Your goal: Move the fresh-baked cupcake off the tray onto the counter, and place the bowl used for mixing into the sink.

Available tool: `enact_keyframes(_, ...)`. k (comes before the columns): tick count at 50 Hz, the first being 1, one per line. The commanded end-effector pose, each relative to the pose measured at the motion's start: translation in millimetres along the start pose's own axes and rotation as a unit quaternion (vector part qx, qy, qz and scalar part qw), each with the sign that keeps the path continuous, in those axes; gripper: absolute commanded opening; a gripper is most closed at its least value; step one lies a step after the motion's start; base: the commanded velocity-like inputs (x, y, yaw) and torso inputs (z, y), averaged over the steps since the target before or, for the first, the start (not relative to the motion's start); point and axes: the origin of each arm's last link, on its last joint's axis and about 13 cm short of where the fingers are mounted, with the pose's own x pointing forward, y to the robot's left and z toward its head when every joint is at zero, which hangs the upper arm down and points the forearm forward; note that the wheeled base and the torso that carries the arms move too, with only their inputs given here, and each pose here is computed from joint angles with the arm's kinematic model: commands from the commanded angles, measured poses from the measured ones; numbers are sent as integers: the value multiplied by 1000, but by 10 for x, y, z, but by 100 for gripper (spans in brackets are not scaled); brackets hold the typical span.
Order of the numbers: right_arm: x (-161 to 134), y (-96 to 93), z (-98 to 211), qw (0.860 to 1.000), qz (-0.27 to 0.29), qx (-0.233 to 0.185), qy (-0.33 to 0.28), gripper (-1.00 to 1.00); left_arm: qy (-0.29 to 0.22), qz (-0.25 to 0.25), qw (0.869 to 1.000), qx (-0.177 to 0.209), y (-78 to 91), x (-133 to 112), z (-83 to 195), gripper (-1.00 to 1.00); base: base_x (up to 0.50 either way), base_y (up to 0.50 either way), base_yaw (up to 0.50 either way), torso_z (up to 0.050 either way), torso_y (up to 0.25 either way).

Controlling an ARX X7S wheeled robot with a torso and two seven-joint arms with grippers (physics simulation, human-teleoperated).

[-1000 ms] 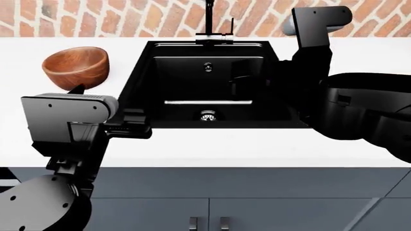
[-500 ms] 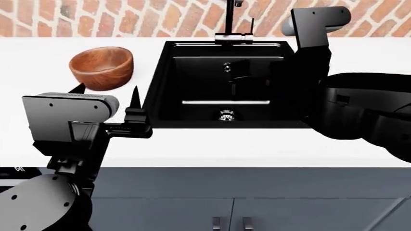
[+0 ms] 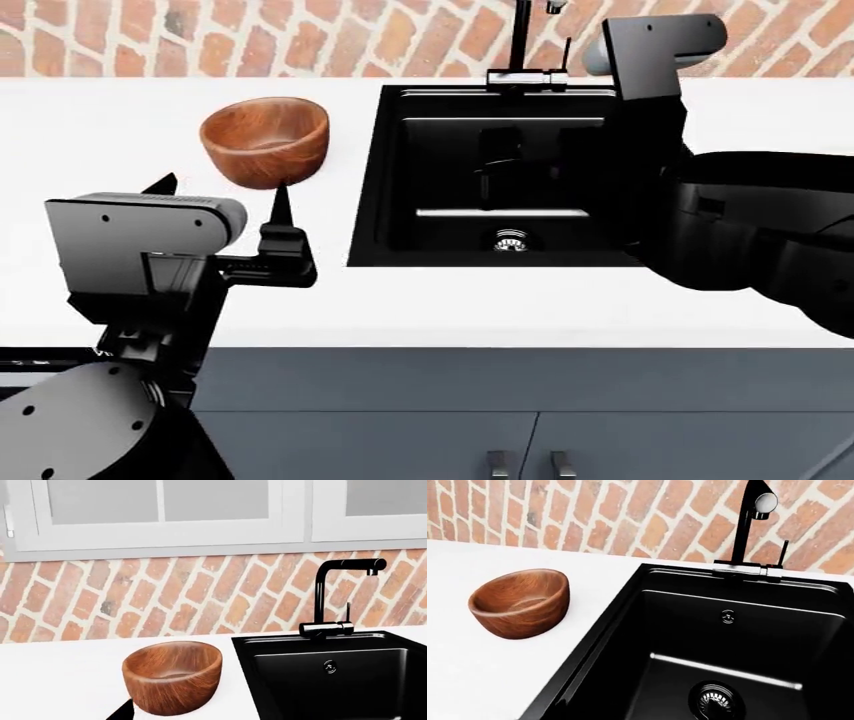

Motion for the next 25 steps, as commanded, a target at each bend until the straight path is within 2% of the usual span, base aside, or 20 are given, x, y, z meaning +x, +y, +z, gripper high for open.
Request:
enact_keyframes(1, 5, 3, -8, 1000, 3, 1, 1, 100, 0, 0, 1000, 1, -1, -4, -1, 100, 0, 227, 0, 0, 0)
enact_keyframes(18, 23, -34, -12, 1000, -1, 15, 1, 100, -1, 1, 1000, 0, -1, 14, 12, 100, 2, 27, 0, 0, 0)
enact_keyframes(25, 26, -15, -17, 1000, 1, 13, 3, 100, -1, 6, 1000, 1, 27, 5, 8, 100, 125, 0, 0, 0, 0)
